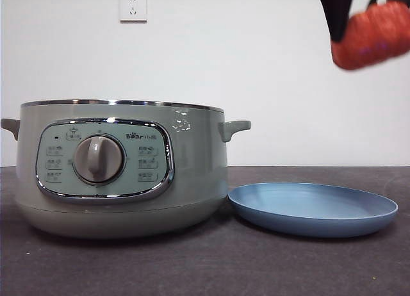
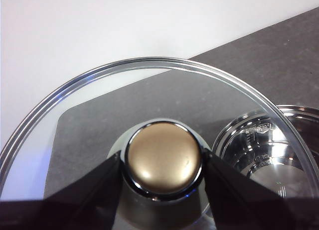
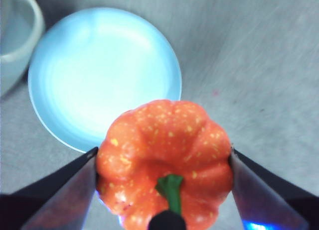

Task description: Take the pumpkin out from the steamer,put the pumpkin in the blue plate,close the lid

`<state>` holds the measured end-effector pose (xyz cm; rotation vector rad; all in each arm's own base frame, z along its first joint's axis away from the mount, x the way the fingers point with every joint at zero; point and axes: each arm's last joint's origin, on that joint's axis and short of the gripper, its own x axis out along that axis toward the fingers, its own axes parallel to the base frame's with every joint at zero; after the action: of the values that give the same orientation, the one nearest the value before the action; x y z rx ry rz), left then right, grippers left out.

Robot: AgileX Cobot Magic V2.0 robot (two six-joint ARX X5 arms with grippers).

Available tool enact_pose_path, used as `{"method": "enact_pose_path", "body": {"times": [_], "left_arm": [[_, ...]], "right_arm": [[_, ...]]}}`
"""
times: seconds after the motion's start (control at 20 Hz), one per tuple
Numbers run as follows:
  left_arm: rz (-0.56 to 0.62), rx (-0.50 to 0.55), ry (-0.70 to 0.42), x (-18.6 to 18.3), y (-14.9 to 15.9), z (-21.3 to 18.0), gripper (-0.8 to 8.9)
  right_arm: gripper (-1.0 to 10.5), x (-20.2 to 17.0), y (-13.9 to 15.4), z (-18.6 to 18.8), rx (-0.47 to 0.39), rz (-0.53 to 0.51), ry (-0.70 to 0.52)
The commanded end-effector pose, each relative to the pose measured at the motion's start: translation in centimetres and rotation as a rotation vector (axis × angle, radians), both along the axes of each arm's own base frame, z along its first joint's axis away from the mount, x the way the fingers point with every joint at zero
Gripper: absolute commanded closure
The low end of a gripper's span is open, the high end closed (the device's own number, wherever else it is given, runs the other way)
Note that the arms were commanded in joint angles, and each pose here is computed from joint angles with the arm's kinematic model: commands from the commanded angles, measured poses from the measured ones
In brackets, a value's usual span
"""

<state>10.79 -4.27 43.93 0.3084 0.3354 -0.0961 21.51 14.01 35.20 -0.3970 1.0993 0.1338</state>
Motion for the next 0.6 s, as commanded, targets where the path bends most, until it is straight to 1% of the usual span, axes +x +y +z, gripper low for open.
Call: {"method": "enact_pose_path", "body": {"times": [0.05, 0.25, 0.4, 0.45, 0.6], "left_arm": [[-0.007, -0.027, -0.068, -0.4, 0.1, 1.0, 8.22], [-0.023, -0.033, -0.065, -0.4, 0.1, 0.9, 8.22], [-0.023, -0.032, -0.063, -0.3, 0.1, 0.9, 8.22], [-0.023, -0.032, -0.062, -0.2, 0.0, 0.9, 8.22], [-0.022, -0.031, -0.061, -0.2, 0.0, 0.9, 8.22]], "right_arm": [[9.6, 0.1, 0.1, -2.9, 0.014, -0.021, -0.010], [9.6, 1.2, 0.9, -7.5, 0.050, 0.007, -0.066], [9.4, 1.9, 1.6, -10.3, 0.160, 0.048, -0.055], [9.4, 2.3, 1.6, -10.9, 0.169, 0.050, -0.048], [9.4, 3.8, 1.9, -12.7, 0.146, 0.059, -0.026]]}}
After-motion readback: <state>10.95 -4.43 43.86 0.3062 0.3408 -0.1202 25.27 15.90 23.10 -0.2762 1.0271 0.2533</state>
